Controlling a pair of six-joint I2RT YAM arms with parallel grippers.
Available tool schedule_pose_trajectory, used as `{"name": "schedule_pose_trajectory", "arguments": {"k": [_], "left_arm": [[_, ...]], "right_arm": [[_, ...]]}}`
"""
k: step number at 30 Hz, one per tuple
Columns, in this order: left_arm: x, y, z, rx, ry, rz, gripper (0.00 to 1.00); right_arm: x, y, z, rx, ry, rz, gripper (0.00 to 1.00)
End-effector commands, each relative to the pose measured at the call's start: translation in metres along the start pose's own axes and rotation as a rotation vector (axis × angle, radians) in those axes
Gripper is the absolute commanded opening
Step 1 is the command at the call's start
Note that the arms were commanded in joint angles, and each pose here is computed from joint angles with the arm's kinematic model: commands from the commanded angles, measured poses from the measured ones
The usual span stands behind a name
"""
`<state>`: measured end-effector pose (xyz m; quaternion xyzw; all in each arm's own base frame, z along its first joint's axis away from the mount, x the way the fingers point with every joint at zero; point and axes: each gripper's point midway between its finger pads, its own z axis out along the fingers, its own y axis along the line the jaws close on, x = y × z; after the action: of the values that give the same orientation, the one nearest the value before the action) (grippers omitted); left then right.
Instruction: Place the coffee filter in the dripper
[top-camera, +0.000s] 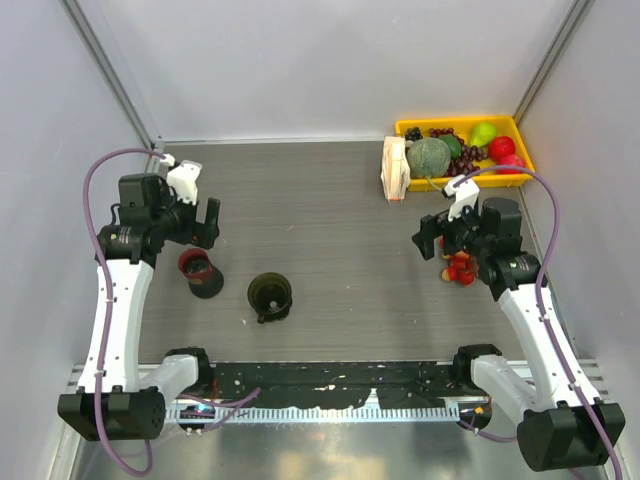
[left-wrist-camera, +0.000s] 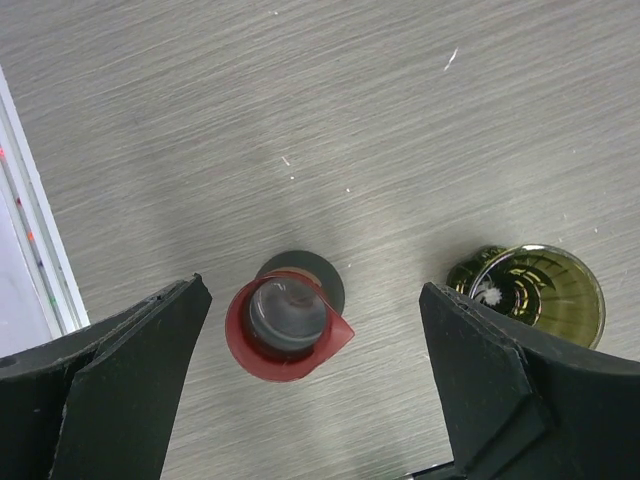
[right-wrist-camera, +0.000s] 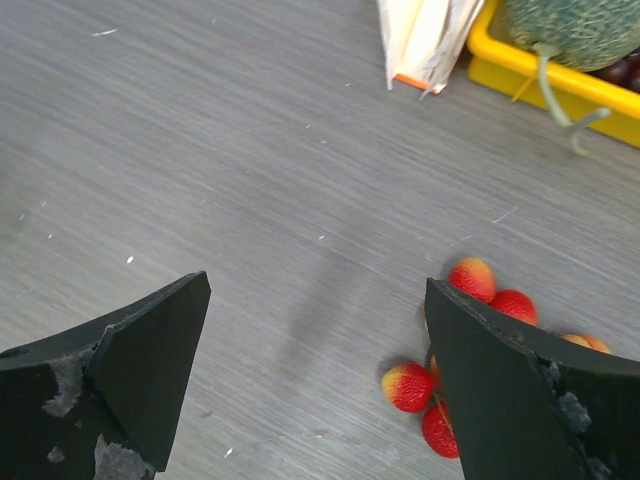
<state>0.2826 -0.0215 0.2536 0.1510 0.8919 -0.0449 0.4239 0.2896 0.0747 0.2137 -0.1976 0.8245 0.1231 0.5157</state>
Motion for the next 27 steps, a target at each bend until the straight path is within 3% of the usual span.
{"name": "schedule_pose_trajectory", "arguments": {"k": [1, 6, 15, 22, 27], "left_arm": [[-0.004, -0.005, -0.010, 0.060, -0.020, 0.105, 0.99], [0.023, -0.005, -0.027, 0.163, 0.067, 0.292, 0.99], [0.076, 0.043, -0.040, 0.235, 0.264, 0.494, 0.99], [0.112, 0.076, -0.019, 0.273, 0.383, 0.684, 0.99], [0.116, 0.091, 0.004, 0.291, 0.398, 0.710, 0.99]], "right_arm": [[-0.013, 0.013, -0.002, -0.084, -0.024, -0.022, 0.95], [-0.007, 0.018, -0.001, -0.118, 0.006, -0.015, 0.95], [0.000, 0.022, 0.001, -0.137, 0.024, 0.001, 0.95], [0.002, 0.025, 0.003, -0.164, 0.037, 0.007, 0.95], [0.006, 0.027, 0.003, -0.172, 0.047, 0.005, 0.96]]}}
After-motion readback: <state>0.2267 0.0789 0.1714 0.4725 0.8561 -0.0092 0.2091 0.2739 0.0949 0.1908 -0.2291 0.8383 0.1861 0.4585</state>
